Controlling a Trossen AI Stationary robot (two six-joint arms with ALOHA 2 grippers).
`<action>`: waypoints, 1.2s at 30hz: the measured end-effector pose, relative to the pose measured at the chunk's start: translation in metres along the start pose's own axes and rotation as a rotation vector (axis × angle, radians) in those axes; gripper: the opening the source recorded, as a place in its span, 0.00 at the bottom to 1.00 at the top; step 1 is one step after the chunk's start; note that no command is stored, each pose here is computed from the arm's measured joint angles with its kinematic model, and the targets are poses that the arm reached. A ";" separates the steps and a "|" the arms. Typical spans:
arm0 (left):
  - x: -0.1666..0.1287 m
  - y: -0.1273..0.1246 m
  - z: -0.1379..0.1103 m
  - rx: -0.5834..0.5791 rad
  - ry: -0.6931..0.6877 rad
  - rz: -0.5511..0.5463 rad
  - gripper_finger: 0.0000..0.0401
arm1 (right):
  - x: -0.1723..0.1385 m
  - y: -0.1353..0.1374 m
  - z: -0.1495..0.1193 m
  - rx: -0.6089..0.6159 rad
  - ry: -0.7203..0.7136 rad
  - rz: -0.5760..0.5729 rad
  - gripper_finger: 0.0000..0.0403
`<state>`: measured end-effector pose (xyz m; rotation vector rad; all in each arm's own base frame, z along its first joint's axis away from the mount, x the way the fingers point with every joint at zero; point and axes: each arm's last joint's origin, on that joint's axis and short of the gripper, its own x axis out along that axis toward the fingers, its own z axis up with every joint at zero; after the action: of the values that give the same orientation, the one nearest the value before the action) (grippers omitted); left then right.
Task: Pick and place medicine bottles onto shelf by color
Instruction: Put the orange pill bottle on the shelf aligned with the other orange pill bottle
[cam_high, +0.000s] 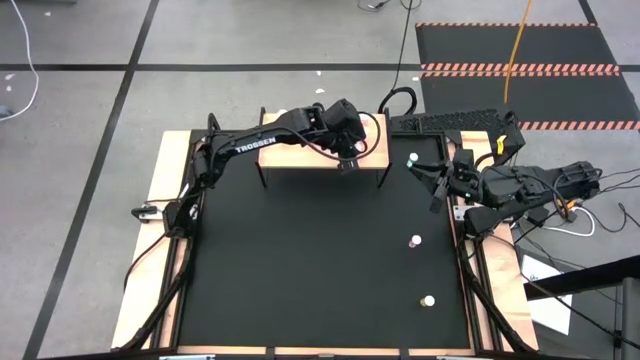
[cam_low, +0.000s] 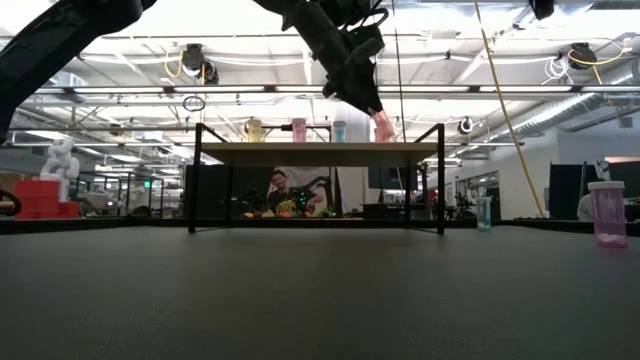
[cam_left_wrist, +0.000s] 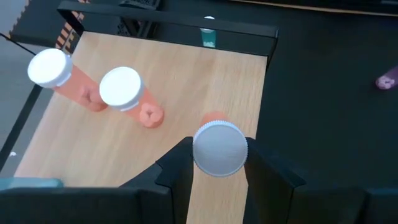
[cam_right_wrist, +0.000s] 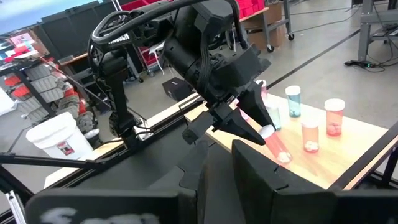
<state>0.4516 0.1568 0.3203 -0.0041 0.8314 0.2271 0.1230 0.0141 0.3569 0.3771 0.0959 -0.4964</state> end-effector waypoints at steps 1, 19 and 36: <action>0.003 0.000 -0.001 0.000 0.004 -0.001 0.34 | 0.000 0.000 0.000 -0.001 0.003 0.006 0.16; 0.005 -0.001 -0.002 -0.006 0.014 -0.003 0.34 | 0.000 0.001 0.000 0.001 0.006 0.026 0.16; 0.011 0.000 -0.002 -0.029 0.006 -0.001 0.34 | 0.000 0.001 0.001 0.001 0.001 0.029 0.16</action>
<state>0.4572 0.1588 0.3111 -0.0326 0.8336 0.2388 0.1233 0.0148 0.3583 0.3788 0.0910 -0.4673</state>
